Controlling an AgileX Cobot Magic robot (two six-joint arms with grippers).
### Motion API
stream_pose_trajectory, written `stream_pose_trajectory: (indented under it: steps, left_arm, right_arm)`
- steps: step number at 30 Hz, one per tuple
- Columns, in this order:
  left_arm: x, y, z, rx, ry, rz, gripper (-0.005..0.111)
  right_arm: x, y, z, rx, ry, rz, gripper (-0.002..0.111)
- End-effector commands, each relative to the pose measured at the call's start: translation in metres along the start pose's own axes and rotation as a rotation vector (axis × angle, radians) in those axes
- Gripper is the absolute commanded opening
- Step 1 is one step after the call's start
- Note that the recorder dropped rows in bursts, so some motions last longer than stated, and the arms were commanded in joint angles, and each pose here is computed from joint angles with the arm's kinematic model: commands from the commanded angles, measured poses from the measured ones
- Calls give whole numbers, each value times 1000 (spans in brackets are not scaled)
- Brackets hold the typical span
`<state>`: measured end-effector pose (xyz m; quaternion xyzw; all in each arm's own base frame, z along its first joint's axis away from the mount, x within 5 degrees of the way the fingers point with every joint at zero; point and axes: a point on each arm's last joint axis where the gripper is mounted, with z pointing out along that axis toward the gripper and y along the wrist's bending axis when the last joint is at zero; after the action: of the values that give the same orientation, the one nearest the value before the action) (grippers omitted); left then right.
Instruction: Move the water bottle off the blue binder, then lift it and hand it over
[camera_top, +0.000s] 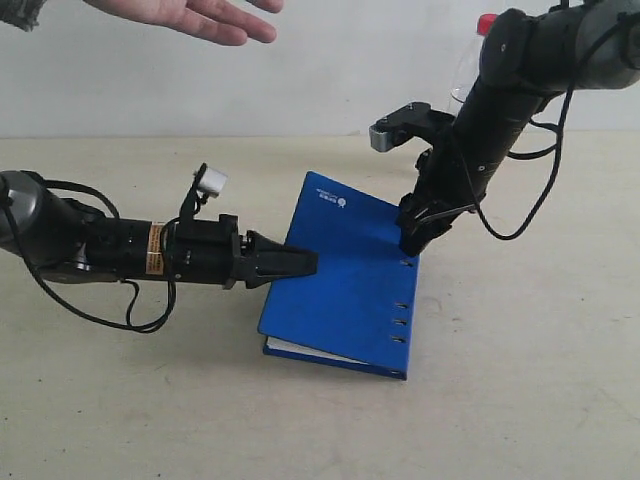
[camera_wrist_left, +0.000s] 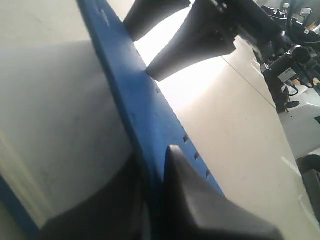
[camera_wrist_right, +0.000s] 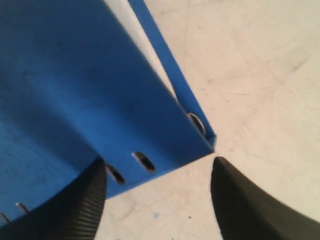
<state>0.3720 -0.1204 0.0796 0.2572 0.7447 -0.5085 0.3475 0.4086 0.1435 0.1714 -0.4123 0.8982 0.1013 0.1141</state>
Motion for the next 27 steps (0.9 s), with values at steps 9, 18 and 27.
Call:
stream_pose_trajectory:
  steps: [9,18,27]
  left_arm:
    - [6,-6,-1,31,-9,156,4]
    - [5,-4,-4,16,-25,150,4]
    - [5,-3,-5,18,-21,152,4]
  right_arm:
    - [6,-26,-8,94,-72,133,58]
    - [20,-38,-28,-310,-363,115,58]
    - [38,-39,19,-395,-334,105,58]
